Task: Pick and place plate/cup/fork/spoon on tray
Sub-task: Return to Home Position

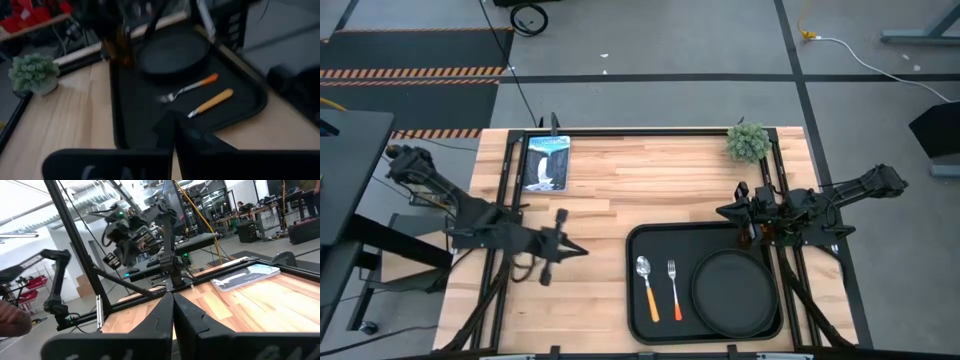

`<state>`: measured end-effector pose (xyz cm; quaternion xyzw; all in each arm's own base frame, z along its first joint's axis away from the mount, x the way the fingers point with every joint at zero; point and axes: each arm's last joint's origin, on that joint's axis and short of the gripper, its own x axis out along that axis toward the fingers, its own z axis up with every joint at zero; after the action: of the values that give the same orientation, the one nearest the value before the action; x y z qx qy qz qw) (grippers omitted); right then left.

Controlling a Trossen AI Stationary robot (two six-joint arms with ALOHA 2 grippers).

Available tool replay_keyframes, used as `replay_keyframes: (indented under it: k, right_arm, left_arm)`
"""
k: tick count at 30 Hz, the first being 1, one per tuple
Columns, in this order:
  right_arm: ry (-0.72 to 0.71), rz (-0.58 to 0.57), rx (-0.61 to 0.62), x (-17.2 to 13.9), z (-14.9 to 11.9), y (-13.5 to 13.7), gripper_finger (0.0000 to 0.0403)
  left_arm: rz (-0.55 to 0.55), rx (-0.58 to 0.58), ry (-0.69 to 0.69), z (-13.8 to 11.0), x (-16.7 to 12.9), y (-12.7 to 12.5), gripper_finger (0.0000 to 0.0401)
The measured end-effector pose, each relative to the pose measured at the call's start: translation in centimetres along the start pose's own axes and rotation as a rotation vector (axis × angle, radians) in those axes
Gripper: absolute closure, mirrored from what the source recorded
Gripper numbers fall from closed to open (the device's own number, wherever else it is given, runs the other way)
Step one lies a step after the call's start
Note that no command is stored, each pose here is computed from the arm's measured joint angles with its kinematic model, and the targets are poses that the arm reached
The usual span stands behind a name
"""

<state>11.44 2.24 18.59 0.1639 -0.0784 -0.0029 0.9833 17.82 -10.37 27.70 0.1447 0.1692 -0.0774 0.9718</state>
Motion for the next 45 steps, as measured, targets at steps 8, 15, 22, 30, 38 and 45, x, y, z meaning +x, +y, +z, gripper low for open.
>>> replay_keyframes:
  k: [8,15,22,30,38,45]
  right_arm:
    - [0.0,0.0,0.0,0.0,0.0,0.0,0.0387]
    - [0.0,0.0,0.0,0.0,0.0,0.0,0.0387]
    - [0.0,0.0,0.0,0.0,0.0,0.0,0.0387]
    - [0.001,0.0,0.0,0.0,0.0,0.0,0.0387]
    - [0.0,0.0,0.0,0.0,0.0,0.0,0.0387]
    - [0.0,0.0,0.0,0.0,0.0,0.0,0.0387]
  left_arm:
    - [-0.016,-0.202,-0.223,-3.9,-3.7,1.3,0.0385]
    - [-0.034,-0.303,-0.275,-8.5,-4.3,1.1,0.0385]
    - [-0.181,-0.298,-0.317,-11.3,-4.5,-0.1,0.0385]
    - [-0.277,-0.31,-0.326,-12.4,-4.9,-1.0,0.0385]
    - [-0.331,-0.604,-0.245,-12.8,-4.8,-1.2,0.0385]
    - [-0.329,-0.632,-0.208,-13.1,-4.7,-1.3,0.0385]
